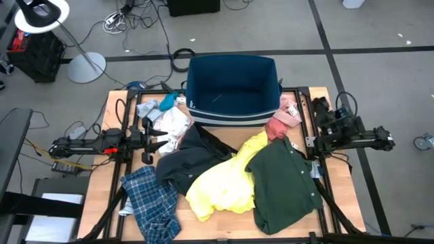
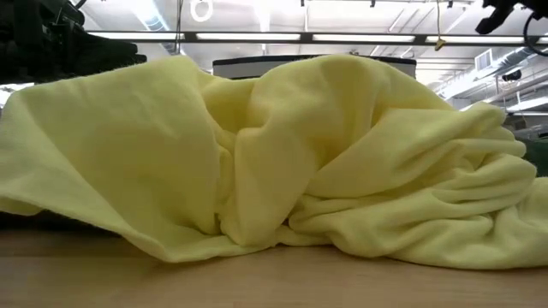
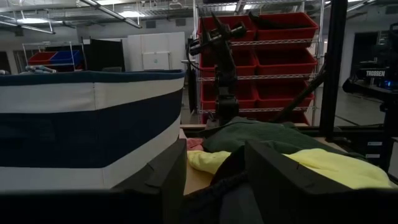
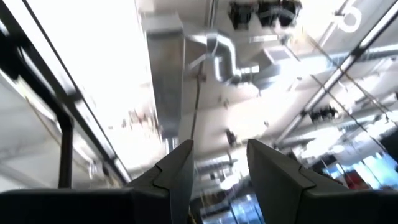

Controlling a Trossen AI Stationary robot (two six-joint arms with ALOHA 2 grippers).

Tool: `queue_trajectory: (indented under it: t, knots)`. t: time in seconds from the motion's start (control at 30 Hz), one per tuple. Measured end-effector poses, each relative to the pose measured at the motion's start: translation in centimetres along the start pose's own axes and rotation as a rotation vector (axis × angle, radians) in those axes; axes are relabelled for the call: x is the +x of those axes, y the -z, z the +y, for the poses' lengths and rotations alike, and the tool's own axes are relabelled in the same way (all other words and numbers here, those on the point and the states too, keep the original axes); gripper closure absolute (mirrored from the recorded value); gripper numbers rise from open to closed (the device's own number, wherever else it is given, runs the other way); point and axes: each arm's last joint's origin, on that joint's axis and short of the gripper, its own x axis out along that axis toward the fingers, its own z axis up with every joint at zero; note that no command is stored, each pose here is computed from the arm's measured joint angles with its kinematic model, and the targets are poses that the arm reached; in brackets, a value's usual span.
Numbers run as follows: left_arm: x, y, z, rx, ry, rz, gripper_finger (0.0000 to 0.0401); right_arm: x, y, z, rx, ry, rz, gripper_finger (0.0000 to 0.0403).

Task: Sort clothes
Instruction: Put the green shirt into the blue bin

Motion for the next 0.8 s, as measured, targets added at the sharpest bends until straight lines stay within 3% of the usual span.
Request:
queue_trajectory:
  t: [0.8]
  knots:
    - [0.0, 0.0, 0.0, 0.0, 0.0, 0.0, 0.0233, -1.7, 5.6, -1.0, -0.154, 0.063, 0.596, 0.025]
